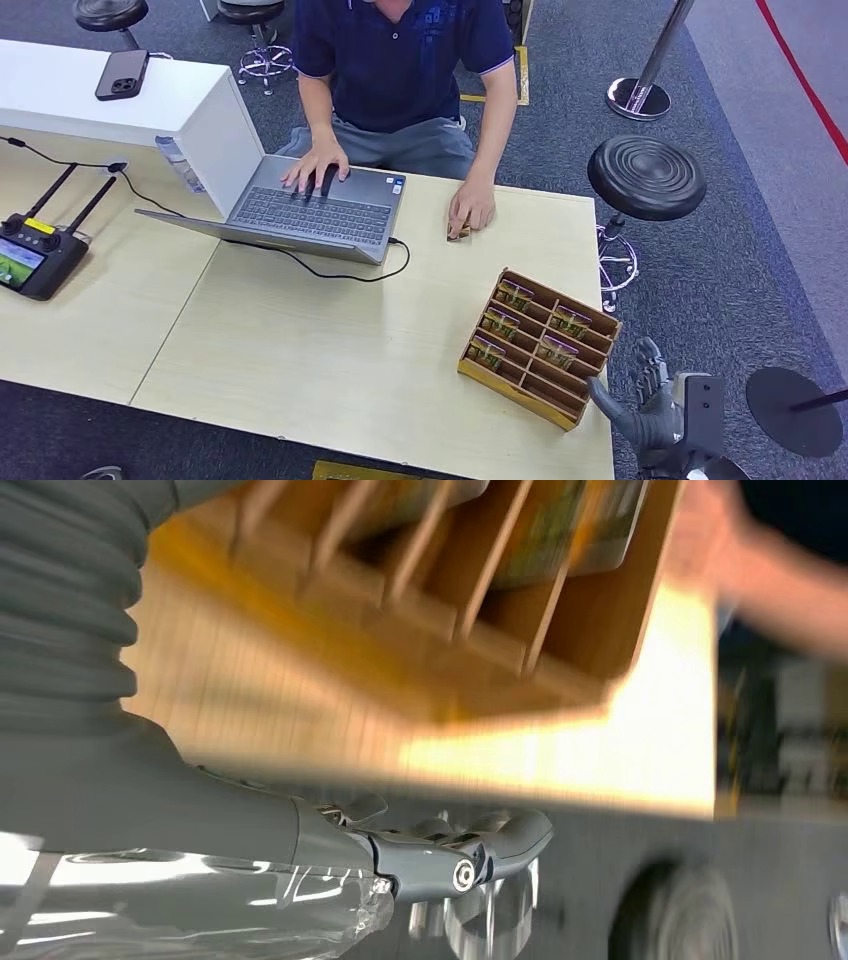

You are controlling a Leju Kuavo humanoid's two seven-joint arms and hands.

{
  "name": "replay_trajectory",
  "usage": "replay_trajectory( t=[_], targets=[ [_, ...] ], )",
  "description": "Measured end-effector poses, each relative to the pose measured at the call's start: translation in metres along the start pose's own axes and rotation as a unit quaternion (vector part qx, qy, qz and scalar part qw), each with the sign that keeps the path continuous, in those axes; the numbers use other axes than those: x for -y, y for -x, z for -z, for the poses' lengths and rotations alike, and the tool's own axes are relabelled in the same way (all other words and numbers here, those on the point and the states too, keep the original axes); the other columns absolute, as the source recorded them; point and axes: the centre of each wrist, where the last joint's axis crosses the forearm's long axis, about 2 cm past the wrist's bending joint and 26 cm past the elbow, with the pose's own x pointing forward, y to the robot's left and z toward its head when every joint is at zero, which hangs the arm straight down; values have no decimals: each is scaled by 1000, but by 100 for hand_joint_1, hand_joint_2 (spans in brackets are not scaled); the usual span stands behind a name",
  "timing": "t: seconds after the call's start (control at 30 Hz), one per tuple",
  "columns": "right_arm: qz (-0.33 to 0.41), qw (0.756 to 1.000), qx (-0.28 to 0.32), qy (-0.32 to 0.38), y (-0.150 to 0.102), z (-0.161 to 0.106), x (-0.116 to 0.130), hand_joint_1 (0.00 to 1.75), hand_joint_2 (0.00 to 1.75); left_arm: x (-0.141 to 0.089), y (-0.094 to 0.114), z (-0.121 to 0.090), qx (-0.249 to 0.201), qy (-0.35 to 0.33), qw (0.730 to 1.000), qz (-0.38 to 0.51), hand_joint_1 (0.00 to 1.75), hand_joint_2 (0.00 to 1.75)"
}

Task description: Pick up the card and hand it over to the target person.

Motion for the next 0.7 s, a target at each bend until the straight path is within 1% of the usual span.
replay_trajectory(
  t=[0.17,0.27,0.53,0.6,0.7],
  targets=[
    [-1,999,35,-27,-21,2,3,0,175,1,2,0,-5,2,1000,-1,0,0],
    [-31,997,56,-52,-42,3,5,0,175,1,2,0,-5,3,1000,-3,0,0],
    [-98,985,117,-83,-94,-2,8,0,175,0,2,0,0,-1,1000,-9,0,0],
    [-93,982,131,-97,-105,-4,9,0,175,-1,2,0,0,-1,1000,-10,0,0],
    [-69,977,145,-138,-118,-8,10,0,175,-1,1,0,0,1,1000,-8,0,0]
  ],
)
